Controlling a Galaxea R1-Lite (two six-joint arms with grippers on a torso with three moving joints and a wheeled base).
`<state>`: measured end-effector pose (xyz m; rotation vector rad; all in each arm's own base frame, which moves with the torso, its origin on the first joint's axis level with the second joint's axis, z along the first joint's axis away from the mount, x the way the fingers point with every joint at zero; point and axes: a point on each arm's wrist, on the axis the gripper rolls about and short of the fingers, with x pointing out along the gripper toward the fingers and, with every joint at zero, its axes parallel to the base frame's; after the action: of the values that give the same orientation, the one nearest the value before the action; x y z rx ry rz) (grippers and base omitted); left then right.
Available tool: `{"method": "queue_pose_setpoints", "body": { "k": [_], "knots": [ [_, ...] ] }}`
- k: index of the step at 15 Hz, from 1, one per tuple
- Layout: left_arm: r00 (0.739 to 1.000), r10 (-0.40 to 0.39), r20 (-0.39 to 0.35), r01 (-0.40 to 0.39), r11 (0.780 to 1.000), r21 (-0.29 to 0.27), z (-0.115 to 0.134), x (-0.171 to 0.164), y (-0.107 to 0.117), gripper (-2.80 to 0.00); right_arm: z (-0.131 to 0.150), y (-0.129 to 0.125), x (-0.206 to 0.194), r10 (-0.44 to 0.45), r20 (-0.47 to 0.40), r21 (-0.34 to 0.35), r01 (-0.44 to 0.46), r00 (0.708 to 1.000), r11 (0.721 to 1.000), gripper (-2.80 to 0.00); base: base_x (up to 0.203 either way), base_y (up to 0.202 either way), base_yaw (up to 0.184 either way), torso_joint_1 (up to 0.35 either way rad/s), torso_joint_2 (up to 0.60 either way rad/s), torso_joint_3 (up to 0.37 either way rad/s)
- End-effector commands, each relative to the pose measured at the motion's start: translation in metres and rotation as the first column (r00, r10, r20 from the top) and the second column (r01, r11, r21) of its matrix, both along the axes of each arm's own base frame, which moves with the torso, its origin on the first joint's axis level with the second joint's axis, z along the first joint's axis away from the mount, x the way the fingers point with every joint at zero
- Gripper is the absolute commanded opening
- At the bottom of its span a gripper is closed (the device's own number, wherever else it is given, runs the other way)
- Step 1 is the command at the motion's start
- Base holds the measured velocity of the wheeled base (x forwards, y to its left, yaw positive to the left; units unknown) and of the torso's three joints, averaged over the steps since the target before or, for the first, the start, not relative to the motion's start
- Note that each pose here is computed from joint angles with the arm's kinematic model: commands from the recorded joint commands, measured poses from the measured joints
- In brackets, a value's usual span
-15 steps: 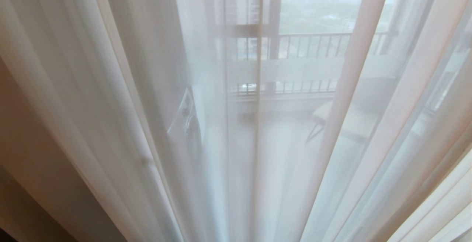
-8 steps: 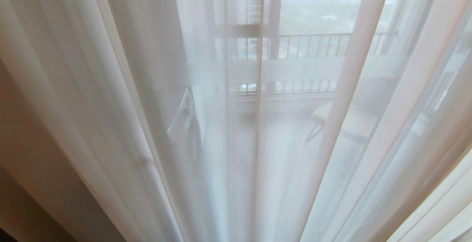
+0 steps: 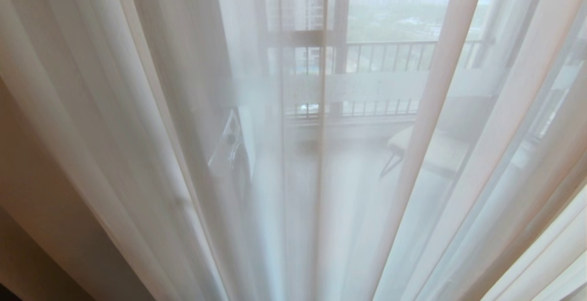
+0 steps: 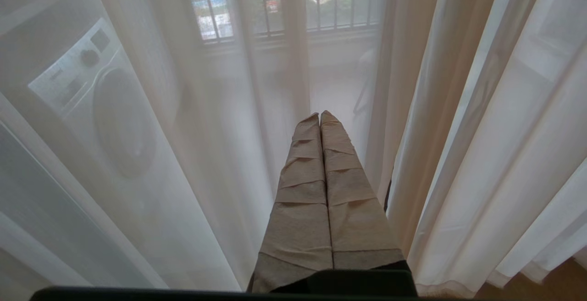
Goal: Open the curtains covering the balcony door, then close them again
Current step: Close the outer curtains on both sides
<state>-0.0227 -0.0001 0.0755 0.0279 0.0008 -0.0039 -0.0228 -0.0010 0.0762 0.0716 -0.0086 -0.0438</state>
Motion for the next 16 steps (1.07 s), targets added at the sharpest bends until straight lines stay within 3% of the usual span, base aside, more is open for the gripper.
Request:
{"method": "queue_pose_setpoints", "body": {
  "k": [1,3,5,7,10,13,15,16],
  "knots": [
    [1.000,0.010,0.021,-0.010,1.000,-0.010,0.005,-0.001,0.000,-2.80,0.000,0.000,0.000,0.000,0.001,0.001,0.000,1.000,1.000,-2.80,0.000,0.000,0.000,0.000,0.00,0.000],
    [0.998,0.025,0.061,-0.025,1.000,-0.010,0.028,-0.007,0.001,-2.80,0.000,0.000,0.000,0.000,-0.001,0.001,0.000,1.000,1.000,-2.80,0.000,0.000,0.000,0.000,0.00,0.000],
    [0.997,0.050,0.053,-0.050,0.999,-0.011,0.052,-0.005,0.001,-2.80,0.000,0.000,0.000,0.000,0.001,0.001,0.000,1.000,1.000,-2.80,0.000,0.000,0.000,0.000,0.00,0.000],
    [0.991,0.132,0.030,-0.132,0.991,-0.013,0.084,0.003,0.003,-2.80,0.000,0.000,0.000,0.000,0.001,0.001,0.000,1.000,1.000,-2.80,0.000,0.000,0.000,0.000,0.00,0.000],
    [0.940,0.341,0.005,-0.341,0.940,-0.015,0.135,0.025,0.008,-2.80,0.000,0.000,0.000,0.000,-0.001,0.001,0.000,1.000,1.000,-2.80,0.000,0.000,0.000,0.000,0.00,0.000],
    [0.831,0.557,-0.022,-0.557,0.830,-0.032,0.178,0.057,0.013,-2.80,0.000,0.000,0.000,0.000,0.001,0.001,0.000,1.000,1.000,-2.80,0.000,0.000,0.000,0.000,0.00,0.000],
    [0.732,0.680,-0.026,-0.681,0.731,-0.045,0.203,0.078,0.017,-2.80,0.000,0.000,0.000,0.000,0.001,0.001,0.000,1.000,1.000,-2.80,0.000,0.000,0.000,0.000,0.00,0.000],
    [0.668,0.743,-0.028,-0.744,0.667,-0.047,0.210,0.085,0.022,-2.80,0.000,0.000,0.000,0.000,0.000,-0.001,0.000,1.000,1.000,-2.80,0.000,0.000,0.000,0.000,0.00,0.000]
  ]
}}
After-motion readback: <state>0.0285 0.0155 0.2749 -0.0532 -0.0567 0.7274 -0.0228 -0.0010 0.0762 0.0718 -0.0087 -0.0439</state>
